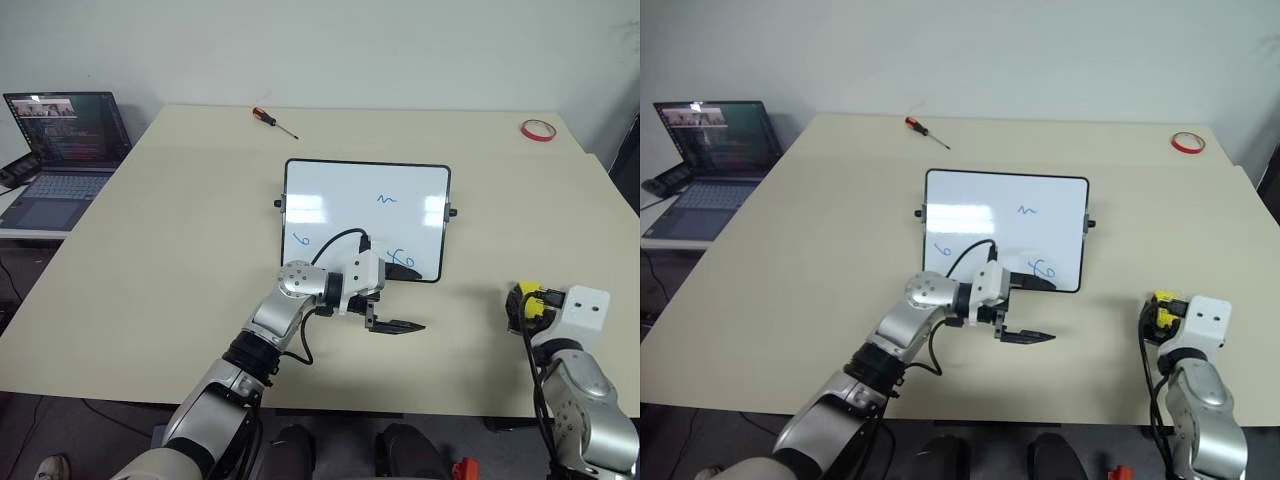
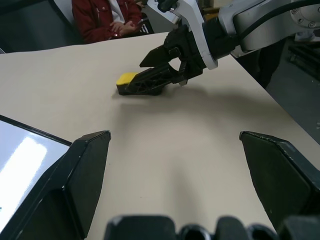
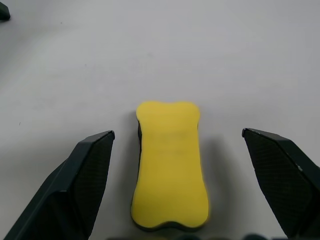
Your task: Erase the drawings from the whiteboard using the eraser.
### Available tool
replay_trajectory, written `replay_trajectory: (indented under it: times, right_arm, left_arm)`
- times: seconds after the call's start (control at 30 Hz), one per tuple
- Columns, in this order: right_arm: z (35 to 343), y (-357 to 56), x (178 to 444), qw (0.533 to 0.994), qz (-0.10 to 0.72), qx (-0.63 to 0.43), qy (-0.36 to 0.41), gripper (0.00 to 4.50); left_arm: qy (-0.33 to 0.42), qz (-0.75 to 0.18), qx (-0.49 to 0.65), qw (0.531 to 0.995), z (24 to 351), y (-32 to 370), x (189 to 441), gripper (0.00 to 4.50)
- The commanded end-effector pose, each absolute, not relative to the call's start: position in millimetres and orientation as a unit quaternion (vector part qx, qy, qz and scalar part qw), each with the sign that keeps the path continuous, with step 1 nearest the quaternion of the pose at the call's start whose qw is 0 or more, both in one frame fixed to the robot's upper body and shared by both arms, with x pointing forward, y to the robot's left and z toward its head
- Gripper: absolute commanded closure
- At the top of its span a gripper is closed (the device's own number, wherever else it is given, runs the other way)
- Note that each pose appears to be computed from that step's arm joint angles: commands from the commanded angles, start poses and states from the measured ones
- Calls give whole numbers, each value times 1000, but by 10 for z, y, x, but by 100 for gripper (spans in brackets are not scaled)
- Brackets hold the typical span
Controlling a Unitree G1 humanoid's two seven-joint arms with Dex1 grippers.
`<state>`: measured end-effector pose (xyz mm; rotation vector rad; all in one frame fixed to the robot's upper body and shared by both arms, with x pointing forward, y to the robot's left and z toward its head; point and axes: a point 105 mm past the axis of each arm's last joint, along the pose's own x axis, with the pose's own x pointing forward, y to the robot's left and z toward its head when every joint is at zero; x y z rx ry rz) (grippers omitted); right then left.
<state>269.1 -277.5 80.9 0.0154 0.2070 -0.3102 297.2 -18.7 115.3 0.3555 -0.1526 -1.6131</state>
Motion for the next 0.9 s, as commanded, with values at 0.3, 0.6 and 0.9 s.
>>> replay_trajectory:
  times: [0.3, 0.6, 0.9]
  right_arm:
    - [939, -2766, 2726, 985, -151, 12, 77, 1]
    - [833, -2729, 2741, 983, -152, 36, 91, 1]
    - [813, -2762, 2755, 981, -162, 43, 95, 1]
  left_arm:
    - [-97, -707, 166, 680, 1275, -187, 2999, 0]
    - [-97, -705, 170, 682, 1278, -180, 3022, 0]
    - [-100, -702, 171, 684, 1289, -174, 3031, 0]
